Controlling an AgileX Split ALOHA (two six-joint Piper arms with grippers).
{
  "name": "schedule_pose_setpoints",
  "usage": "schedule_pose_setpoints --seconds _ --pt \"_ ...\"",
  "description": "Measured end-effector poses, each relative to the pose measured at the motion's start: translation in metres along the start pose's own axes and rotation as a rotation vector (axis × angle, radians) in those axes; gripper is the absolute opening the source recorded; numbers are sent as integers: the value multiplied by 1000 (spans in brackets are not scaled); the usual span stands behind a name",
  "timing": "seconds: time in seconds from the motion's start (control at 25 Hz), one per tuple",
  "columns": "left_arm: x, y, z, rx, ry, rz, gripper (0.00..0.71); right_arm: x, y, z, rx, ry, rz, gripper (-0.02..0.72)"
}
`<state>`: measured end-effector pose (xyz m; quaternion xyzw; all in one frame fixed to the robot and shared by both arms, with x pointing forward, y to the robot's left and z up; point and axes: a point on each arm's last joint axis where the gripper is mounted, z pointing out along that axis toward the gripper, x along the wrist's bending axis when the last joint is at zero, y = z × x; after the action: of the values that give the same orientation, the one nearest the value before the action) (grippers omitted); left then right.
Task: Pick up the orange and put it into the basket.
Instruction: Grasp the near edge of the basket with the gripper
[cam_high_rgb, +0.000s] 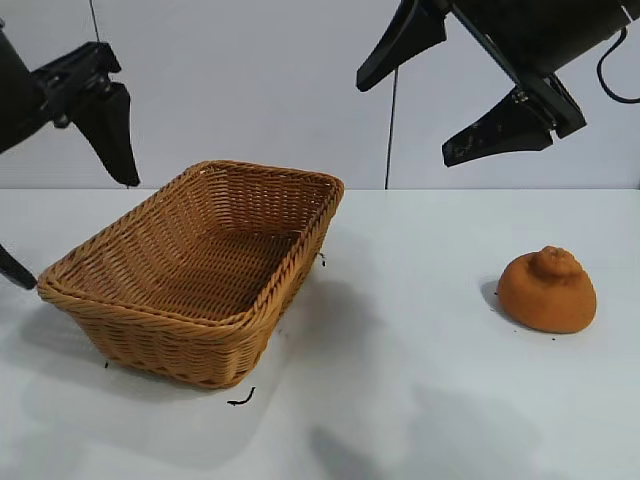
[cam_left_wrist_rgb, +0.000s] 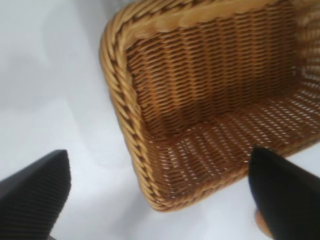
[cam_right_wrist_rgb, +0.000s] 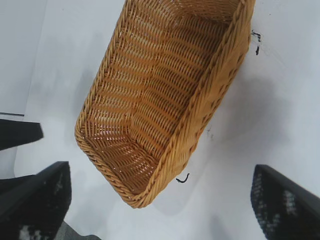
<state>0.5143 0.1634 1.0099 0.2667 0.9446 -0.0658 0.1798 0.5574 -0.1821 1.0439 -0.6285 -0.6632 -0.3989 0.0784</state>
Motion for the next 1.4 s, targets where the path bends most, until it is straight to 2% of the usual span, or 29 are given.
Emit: schedule_pose_setpoints --seconds 0.44,0.76,0.96,1.16,1.28,1.4 --pt "3 -15 58 19 146 -89 692 0 0 0 -1 0 0 696" --pt "3 -14 91 20 147 -128 692 0 0 0 -2 -1 0 696" --pt "6 -14 104 13 161 -202 692 0 0 0 -2 -1 0 696" --pt "7 -12 111 3 159 -197 688 0 0 0 -2 -1 0 696" --pt "6 -12 112 0 150 -204 615 0 0 0 -2 -1 0 696" --pt "6 -12 113 -1 143 -210 500 0 0 0 -2 -1 0 696"
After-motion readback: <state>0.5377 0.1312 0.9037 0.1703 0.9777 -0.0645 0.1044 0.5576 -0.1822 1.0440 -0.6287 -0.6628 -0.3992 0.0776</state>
